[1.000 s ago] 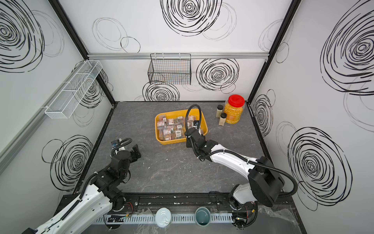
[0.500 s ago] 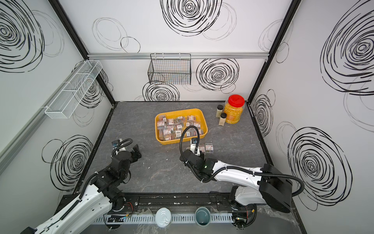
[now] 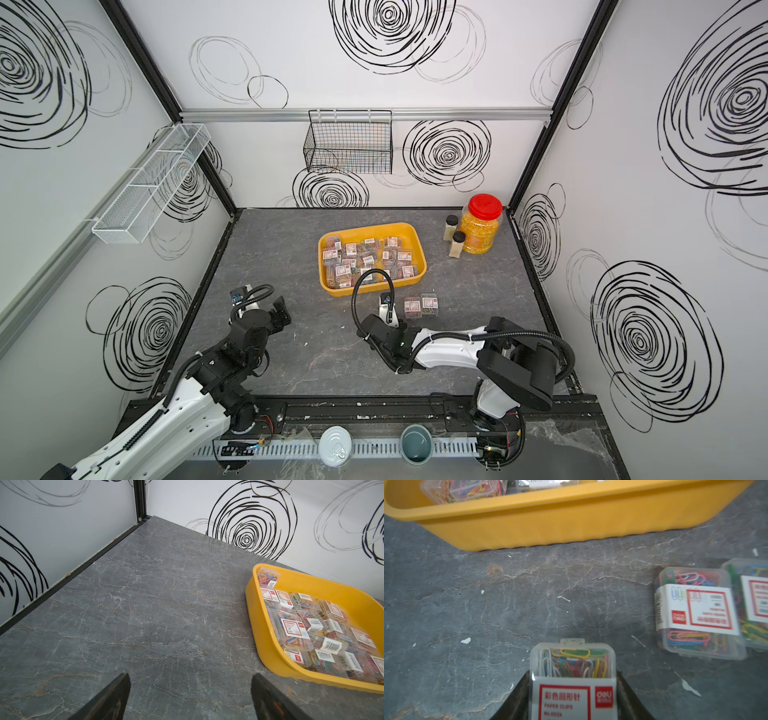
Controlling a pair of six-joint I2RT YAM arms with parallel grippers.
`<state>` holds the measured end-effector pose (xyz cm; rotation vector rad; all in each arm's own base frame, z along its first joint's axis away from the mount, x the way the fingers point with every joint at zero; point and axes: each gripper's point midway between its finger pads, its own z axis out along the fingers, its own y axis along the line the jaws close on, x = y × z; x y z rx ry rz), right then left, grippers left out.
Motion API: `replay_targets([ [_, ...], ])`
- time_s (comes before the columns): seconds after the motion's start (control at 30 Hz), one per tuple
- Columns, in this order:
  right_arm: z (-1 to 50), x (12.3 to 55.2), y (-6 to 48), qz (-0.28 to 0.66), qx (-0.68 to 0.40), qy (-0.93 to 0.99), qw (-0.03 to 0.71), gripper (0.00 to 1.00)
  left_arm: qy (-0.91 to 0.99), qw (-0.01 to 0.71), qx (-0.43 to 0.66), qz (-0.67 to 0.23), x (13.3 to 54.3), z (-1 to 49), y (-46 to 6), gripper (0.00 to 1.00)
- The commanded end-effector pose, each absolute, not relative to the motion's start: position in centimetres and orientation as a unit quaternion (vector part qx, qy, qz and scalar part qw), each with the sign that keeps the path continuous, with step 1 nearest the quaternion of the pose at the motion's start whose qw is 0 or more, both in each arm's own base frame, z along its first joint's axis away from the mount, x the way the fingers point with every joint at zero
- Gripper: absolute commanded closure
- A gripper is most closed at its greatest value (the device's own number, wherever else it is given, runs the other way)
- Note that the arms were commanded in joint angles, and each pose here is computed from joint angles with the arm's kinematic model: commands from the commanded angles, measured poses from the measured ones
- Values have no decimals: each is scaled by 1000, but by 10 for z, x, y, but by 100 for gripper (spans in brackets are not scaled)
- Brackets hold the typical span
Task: Take the paper clips out of the storage box
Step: Place the boxed paper clips at the center of the board.
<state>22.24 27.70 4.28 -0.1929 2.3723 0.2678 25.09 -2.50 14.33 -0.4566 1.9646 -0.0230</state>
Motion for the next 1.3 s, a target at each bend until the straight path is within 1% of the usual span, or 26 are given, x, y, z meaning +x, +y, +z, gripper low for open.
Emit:
replay_targets([
  [0.0, 35, 227, 291, 137, -73, 924, 350, 69, 817, 541, -201, -9, 251, 149, -23, 6],
  [0.1, 26, 228, 293, 136, -76, 928, 339, 70, 815, 543, -203, -9, 251, 150, -22, 5],
  [0.7, -14, 239, 285, 118, -56, 944, 304, 71, 816, 542, -204, -4, 251, 149, -22, 5],
  [0.93, -23, 242, 286, 118, -52, 948, 292, 68, 817, 541, -202, -4, 252, 149, -23, 5],
  [1.07, -23, 245, 282, 115, -47, 948, 292, 63, 816, 541, -203, -2, 252, 149, -22, 5],
  [1.27, -21, 252, 284, 123, -43, 950, 285, 61, 815, 542, -202, -5, 251, 149, -23, 5],
])
